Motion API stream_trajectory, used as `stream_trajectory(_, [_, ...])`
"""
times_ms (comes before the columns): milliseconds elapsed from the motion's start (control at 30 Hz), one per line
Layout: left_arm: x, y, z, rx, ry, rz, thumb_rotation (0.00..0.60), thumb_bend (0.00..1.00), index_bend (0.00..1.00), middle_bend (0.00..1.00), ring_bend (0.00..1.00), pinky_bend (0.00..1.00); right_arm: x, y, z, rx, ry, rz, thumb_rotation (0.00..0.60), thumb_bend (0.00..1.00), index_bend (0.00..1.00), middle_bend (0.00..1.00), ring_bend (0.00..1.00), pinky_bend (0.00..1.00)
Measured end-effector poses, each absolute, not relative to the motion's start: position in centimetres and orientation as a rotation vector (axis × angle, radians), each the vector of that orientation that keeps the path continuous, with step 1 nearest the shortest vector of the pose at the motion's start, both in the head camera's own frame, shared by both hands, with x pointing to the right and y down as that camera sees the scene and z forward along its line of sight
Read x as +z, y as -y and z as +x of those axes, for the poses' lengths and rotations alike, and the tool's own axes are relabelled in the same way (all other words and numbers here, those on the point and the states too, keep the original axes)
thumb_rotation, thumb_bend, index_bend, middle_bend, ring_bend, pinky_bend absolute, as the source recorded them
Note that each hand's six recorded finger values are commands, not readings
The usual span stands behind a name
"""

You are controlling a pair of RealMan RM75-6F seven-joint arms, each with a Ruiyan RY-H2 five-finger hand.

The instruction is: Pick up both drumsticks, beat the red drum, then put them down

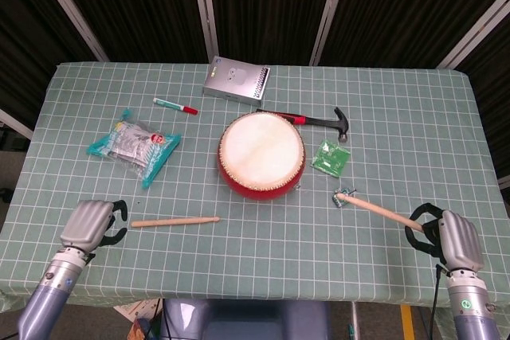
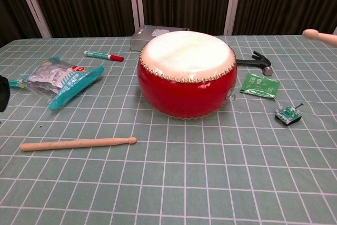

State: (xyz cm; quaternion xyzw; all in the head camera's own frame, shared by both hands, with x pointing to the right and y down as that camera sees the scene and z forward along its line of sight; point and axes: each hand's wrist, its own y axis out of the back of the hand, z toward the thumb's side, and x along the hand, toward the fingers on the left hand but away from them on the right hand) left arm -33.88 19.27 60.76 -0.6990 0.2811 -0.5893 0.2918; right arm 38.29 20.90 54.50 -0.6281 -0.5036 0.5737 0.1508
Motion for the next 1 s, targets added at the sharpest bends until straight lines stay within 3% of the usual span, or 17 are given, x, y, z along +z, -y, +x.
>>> stream_trajectory(400, [66.2, -19.7, -30.6, -1.690, -0.639, -1.857, 0.600, 0.27, 0.47, 1.00, 1.00, 1.00, 55.1, -21.3, 38.3, 1.672, 1.419, -1.807, 0.600, 0.50, 0.92, 1.00, 1.00, 1.00])
stream_trajectory(1000, [69.2, -19.6, -30.3, -1.781, -0.648, -1.798, 0.600, 0.27, 0.45, 1.00, 1.00, 1.00, 55.3, -21.5, 38.3, 1.684, 1.412, -1.813, 0.600, 0.50, 0.92, 1.00, 1.00, 1.00])
